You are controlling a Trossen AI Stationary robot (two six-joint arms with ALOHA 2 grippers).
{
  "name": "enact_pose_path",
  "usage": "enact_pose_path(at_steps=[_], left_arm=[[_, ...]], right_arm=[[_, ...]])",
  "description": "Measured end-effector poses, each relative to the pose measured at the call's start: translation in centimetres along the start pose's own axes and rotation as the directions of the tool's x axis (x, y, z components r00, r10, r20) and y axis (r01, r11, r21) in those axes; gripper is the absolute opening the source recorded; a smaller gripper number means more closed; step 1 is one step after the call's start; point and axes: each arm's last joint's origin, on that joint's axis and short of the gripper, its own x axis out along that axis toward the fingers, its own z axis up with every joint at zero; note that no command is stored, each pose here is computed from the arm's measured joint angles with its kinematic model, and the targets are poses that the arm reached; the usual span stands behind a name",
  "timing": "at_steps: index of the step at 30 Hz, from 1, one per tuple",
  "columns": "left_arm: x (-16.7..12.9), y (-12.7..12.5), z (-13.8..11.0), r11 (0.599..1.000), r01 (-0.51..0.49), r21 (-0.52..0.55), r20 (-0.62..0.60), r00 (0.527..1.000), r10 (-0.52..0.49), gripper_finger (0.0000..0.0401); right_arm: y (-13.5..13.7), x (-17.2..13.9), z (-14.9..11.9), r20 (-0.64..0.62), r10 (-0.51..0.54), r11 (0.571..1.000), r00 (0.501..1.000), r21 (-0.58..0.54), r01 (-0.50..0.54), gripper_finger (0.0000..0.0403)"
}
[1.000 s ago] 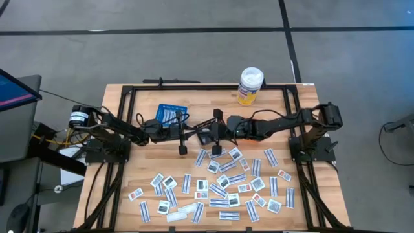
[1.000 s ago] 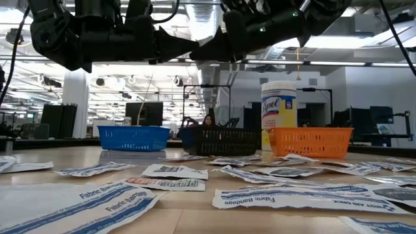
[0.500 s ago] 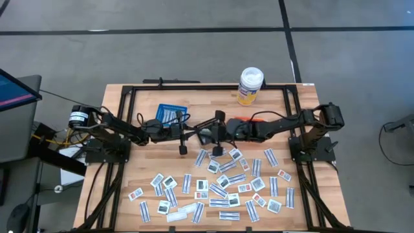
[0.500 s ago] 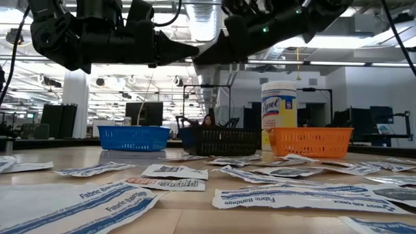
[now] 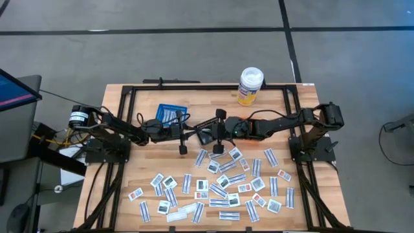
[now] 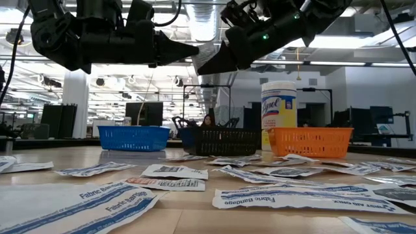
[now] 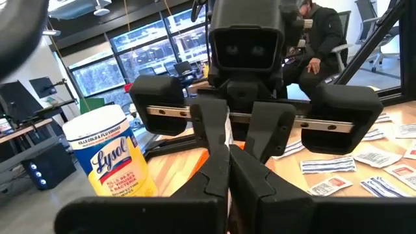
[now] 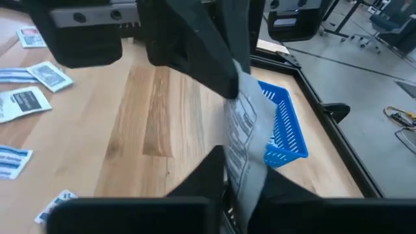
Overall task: Pick & Place First Aid Supplies
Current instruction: Put the towelette pack into the black bin, then put the bandage into the blue container
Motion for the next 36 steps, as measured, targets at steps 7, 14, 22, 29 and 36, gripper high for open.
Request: enact_pose_path(at_steps=[7, 14, 22, 29, 36], left_arm=[[0.0, 0.0, -0.1, 1.000, -0.026, 0.001, -0.017, 1.000, 0.026, 0.0008], [0.0, 0.1, -0.2, 0.999, -0.037, 0.002, -0.031, 0.999, 0.037, 0.0026], [0.0, 0.0, -0.3, 0.999, -0.035, 0.002, -0.033, 0.999, 0.036, 0.0042], [0.0, 0.0, -0.3, 1.000, -0.031, 0.000, -0.039, 0.999, 0.031, 0.0040], [0.0, 0.0, -0.3, 1.000, -0.030, 0.000, -0.041, 0.999, 0.030, 0.0039]], right_arm=[[0.1, 0.0, -0.2, -0.022, 0.005, 1.000, 1.000, -0.021, -0.006, 0.0004], [-0.2, -0.2, -1.9, -0.251, -0.012, 0.997, 0.968, -0.076, -0.007, 0.0003], [-0.4, -0.5, -3.0, -0.404, 0.004, 0.977, 0.915, -0.192, -0.089, 0.0012], [-1.0, -0.3, -3.1, -0.400, -0.035, 0.979, 0.916, -0.196, -0.049, 0.0039], [-0.7, 0.9, -4.3, -0.435, -0.124, 0.965, 0.892, -0.261, 0.007, 0.0091]])
